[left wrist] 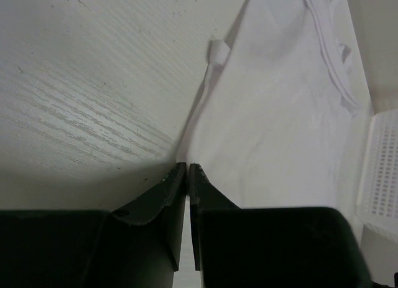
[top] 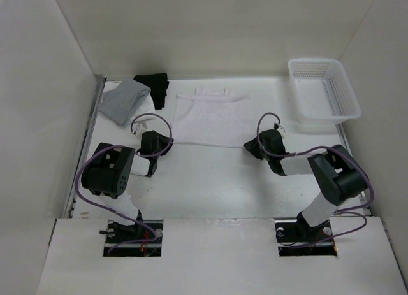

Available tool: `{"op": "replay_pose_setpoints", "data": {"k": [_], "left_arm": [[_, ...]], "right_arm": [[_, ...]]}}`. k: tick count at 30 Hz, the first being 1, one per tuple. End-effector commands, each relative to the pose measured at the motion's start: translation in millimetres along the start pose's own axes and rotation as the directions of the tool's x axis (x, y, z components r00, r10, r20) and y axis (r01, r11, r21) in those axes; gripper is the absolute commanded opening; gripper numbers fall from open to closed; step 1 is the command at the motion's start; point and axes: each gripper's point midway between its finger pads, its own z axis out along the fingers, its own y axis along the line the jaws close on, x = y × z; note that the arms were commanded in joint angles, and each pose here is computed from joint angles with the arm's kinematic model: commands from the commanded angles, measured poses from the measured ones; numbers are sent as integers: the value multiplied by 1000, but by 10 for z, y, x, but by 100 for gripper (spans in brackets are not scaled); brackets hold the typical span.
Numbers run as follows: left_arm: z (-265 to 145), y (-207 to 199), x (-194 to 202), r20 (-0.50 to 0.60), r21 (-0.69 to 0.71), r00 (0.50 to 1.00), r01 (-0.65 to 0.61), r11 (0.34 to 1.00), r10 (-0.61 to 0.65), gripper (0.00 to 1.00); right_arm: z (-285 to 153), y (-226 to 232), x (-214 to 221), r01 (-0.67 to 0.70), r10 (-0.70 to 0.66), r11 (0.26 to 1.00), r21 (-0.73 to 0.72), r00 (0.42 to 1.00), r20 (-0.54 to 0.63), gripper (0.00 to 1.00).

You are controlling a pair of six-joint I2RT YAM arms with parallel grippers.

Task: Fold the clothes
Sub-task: Fold the tank top

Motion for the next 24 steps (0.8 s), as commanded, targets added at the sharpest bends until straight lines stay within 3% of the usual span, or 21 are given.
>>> {"op": "replay_pose_setpoints", "data": {"k": [1, 7, 12, 16, 19, 24], "left_arm": [[-43, -63, -9, 14, 23, 1000, -15, 1000, 14, 6], [-55, -118, -24, 24, 31, 999, -31, 999, 30, 6], [-86, -195, -68, 40, 48, 999, -32, 998, 30, 5], [-212, -408, -161, 66, 101, 996, -63, 993, 56, 3], [-430, -672, -294, 112, 165, 988, -123, 979, 105, 3], [-1325, -1286, -646, 255, 262, 948, -260, 929, 193, 2]], "right_arm": [[-29, 30, -99, -25, 25, 1000, 0, 998, 54, 26], [-37, -7, -112, -27, 26, 1000, 2, 998, 64, 22], [23, 2, -140, -16, 16, 1000, -6, 997, 78, 6], [-104, 105, -306, 25, -18, 999, -43, 988, 156, 0], [-469, 408, -419, 101, -70, 986, -130, 971, 229, 0], [-1437, 846, -580, 248, -171, 947, -205, 928, 331, 0]]}}
